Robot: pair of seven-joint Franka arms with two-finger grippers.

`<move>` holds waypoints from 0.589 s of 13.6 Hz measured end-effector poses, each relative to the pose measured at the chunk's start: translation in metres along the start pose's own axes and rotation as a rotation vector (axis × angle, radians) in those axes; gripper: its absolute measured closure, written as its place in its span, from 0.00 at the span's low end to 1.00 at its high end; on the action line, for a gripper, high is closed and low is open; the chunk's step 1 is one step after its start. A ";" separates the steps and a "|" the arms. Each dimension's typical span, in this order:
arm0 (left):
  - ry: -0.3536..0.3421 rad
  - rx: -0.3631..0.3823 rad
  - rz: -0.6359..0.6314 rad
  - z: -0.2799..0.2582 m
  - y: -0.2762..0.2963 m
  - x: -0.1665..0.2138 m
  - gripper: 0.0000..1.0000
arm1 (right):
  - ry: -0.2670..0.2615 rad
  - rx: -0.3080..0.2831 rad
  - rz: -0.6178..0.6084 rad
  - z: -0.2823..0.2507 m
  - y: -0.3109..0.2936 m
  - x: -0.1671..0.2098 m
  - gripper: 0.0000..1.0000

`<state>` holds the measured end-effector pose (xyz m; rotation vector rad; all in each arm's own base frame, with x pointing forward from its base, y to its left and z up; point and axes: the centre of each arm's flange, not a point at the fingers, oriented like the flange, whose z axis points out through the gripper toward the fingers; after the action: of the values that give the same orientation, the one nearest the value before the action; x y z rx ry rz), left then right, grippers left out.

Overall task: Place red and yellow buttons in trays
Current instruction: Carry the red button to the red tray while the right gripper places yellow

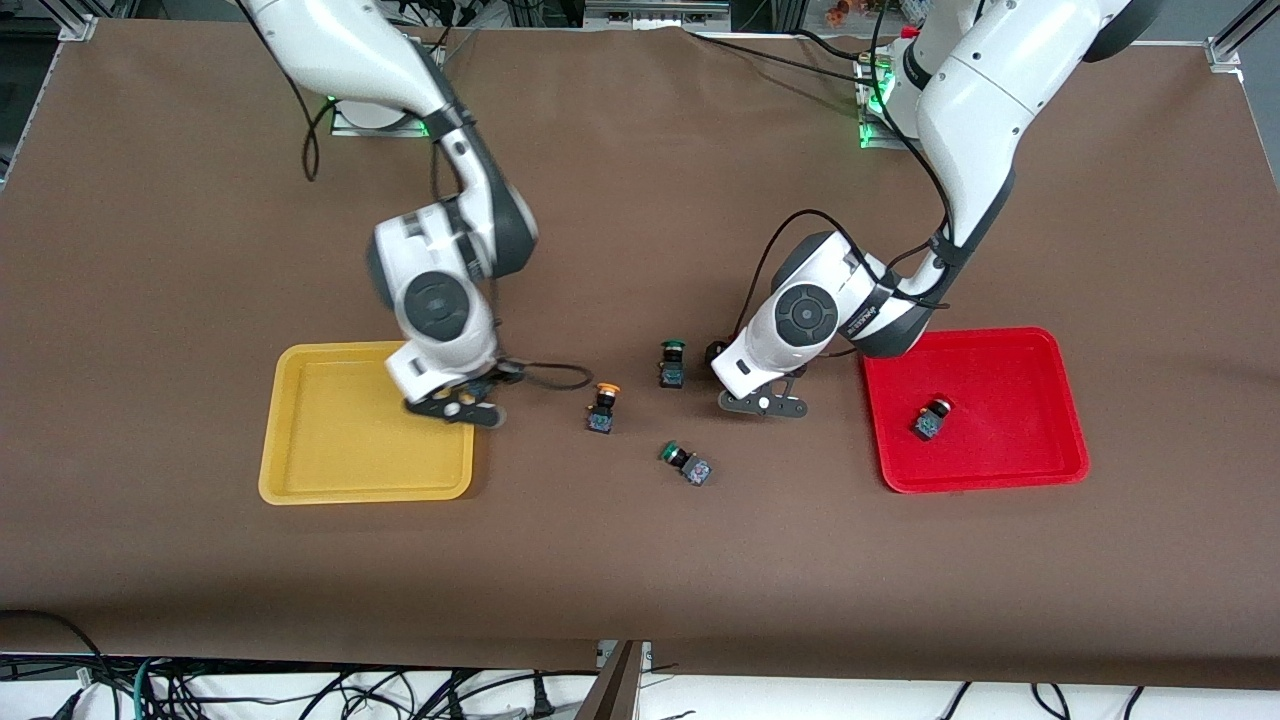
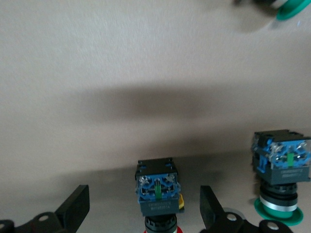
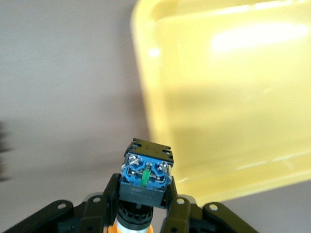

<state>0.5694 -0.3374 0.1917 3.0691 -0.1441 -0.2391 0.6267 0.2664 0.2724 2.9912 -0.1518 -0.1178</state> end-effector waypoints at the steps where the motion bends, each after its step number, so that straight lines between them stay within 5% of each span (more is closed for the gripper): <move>1: -0.007 0.003 -0.003 0.003 0.001 -0.003 0.00 | -0.011 -0.001 -0.024 0.006 0.031 0.015 0.59; 7: 0.003 -0.004 0.021 0.012 0.015 -0.012 0.56 | -0.077 0.019 -0.145 0.045 0.178 0.065 0.59; 8: 0.004 -0.004 0.019 0.012 0.014 -0.011 0.56 | -0.094 0.036 -0.153 0.055 0.189 0.067 0.59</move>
<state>0.5552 -0.3509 0.1826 3.0621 -0.1725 -0.2324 0.6707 0.0654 0.2413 3.0314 0.0663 -0.2755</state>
